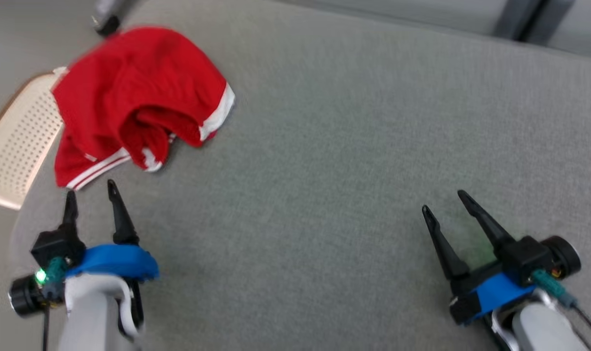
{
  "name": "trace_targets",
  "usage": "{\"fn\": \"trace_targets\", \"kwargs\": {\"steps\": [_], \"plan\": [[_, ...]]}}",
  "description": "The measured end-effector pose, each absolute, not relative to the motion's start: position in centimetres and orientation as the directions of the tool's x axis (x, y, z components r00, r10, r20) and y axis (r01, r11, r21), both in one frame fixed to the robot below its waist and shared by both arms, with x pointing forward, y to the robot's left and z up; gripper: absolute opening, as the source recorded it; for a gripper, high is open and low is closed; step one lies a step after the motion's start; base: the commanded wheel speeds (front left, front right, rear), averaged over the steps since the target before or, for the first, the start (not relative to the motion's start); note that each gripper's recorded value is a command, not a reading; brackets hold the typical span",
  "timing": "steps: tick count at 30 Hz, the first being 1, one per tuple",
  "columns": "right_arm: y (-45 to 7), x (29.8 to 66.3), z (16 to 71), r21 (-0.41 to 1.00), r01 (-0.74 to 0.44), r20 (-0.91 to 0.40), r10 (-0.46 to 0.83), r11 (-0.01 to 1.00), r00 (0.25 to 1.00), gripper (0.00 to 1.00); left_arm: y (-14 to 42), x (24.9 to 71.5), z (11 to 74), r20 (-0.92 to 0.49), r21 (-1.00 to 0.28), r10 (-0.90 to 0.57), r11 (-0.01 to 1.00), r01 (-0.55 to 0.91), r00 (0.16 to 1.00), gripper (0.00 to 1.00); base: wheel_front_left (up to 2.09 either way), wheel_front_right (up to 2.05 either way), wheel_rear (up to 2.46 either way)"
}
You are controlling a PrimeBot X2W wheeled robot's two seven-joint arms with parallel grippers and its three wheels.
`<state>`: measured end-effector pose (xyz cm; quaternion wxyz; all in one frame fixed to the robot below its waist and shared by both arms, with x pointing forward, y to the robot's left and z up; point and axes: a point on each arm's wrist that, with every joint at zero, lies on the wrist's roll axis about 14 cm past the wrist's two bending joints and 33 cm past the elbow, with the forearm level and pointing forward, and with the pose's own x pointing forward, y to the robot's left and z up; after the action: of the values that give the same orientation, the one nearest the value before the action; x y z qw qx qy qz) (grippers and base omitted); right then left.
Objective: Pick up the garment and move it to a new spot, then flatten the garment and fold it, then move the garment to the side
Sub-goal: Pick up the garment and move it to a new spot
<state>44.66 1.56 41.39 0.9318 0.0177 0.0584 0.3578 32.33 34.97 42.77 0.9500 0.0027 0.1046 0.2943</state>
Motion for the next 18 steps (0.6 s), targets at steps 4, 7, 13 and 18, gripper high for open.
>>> {"fn": "trace_targets", "kwargs": {"steps": [4,7,13,18], "plan": [[-0.1,45.8,40.0,0.076,-0.647,-0.111,0.652,0.758,0.750,1.00,35.9,36.4,42.5,-0.193,0.103,0.543,0.840,-0.533,0.818,1.00,0.00,0.00,0.00],[-1.2,46.6,39.1,0.077,-0.635,-0.119,0.640,0.768,0.759,1.00,36.5,38.9,42.0,-0.197,0.139,0.534,0.846,-0.515,0.823,1.00,0.00,0.00,0.00],[-2.8,47.6,38.3,0.077,-0.610,-0.121,0.614,0.789,0.780,1.00,37.6,41.0,39.7,-0.247,0.202,0.566,0.824,-0.530,0.786,1.00,0.00,0.00,0.00],[-3.9,48.1,38.1,0.078,-0.582,-0.123,0.588,0.809,0.800,1.00,38.0,43.2,40.4,-0.214,0.202,0.577,0.816,-0.542,0.788,0.38,0.00,0.00,0.00]]}}
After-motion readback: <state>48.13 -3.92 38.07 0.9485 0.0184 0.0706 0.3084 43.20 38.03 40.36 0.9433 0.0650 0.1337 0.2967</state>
